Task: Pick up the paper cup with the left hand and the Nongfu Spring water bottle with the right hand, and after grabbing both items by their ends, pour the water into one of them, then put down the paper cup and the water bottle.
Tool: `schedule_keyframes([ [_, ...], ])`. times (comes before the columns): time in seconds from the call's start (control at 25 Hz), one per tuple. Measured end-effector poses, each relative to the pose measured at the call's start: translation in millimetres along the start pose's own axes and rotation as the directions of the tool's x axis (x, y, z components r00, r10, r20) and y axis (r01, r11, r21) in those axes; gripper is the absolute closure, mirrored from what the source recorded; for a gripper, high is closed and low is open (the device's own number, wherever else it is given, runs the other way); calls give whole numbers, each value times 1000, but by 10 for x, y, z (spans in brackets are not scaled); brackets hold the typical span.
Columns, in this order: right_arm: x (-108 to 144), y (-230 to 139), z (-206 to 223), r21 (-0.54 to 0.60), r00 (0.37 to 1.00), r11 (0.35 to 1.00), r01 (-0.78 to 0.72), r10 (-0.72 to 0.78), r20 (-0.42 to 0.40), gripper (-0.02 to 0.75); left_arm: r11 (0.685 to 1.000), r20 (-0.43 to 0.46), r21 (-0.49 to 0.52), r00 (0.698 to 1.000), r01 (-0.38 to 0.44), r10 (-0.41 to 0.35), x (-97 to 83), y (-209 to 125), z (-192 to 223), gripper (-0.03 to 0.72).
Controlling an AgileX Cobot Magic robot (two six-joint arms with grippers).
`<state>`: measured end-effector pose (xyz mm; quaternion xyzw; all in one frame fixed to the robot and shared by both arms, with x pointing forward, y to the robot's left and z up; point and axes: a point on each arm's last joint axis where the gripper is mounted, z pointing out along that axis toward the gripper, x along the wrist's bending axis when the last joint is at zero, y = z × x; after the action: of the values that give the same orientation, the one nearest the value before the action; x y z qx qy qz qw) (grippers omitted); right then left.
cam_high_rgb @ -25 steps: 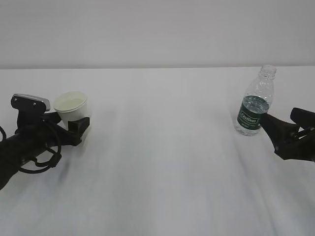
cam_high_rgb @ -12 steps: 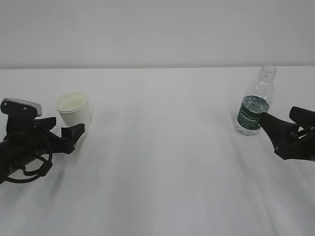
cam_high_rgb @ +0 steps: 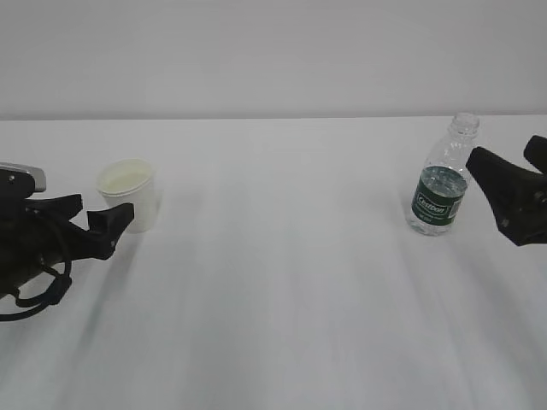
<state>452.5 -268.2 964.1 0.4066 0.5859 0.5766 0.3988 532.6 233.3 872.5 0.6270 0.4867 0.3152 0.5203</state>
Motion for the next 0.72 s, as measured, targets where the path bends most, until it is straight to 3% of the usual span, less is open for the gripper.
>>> schedule_keyframes([
  [0.16, 20, 140, -55, -61, 1000, 998, 15, -15, 1, 150, 1000, 1, -15, 1000, 2, -2, -34, 81, -149, 41],
  [0.4, 26, 268, -164, -48, 999, 998, 27, -25, 41, 150, 998, -1, -64, 1000, -3, 3, -85, 244, -386, 55],
  [0.72, 59, 494, -389, -54, 994, 998, 40, -34, 99, 150, 978, 15, -205, 999, 32, -30, -151, 597, -634, 72],
])
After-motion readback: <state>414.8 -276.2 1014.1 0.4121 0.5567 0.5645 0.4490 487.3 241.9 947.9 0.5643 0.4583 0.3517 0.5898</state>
